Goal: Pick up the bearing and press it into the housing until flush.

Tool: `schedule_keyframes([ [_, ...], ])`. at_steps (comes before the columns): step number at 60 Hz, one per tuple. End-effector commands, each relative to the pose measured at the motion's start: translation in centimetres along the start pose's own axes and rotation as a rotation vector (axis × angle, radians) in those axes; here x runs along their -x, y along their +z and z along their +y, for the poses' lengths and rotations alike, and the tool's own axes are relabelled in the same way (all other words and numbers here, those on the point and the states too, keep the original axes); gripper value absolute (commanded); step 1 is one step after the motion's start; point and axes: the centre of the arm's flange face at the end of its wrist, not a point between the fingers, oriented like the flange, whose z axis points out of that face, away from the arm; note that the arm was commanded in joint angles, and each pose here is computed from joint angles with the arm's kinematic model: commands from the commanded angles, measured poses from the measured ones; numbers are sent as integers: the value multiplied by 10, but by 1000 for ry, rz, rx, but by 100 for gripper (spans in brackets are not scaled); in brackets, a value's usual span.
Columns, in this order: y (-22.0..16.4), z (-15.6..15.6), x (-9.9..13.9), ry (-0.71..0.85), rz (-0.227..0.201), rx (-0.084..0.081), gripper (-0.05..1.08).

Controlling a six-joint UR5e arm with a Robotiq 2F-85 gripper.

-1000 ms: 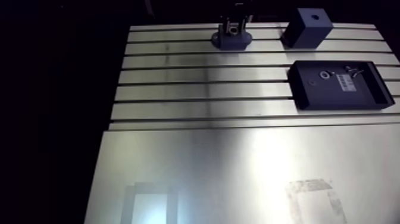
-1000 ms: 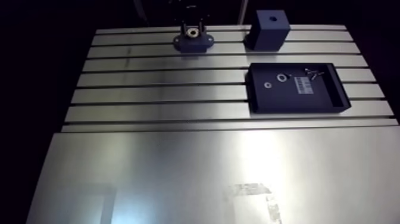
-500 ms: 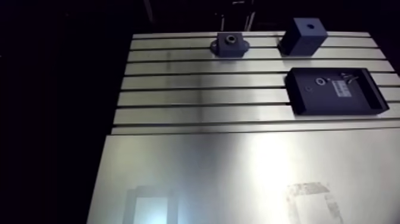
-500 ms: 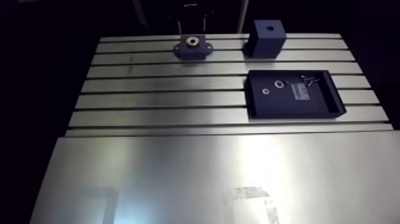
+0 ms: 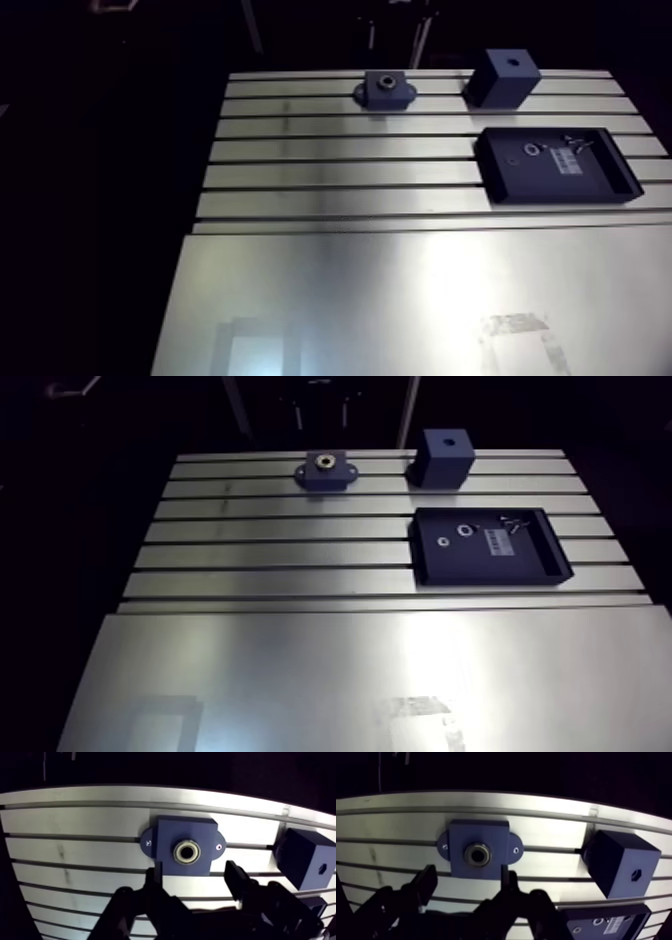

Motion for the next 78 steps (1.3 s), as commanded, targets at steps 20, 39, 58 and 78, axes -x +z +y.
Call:
schedule_keyframes([
  [20, 19, 4, -1, 32, -24, -3, 108],
  [39, 36, 3, -1, 31, -26, -4, 108],
  [58, 50, 3, 0, 30, -36, -13, 108],
  [78, 52, 3, 0, 28, -38, -18, 108],
])
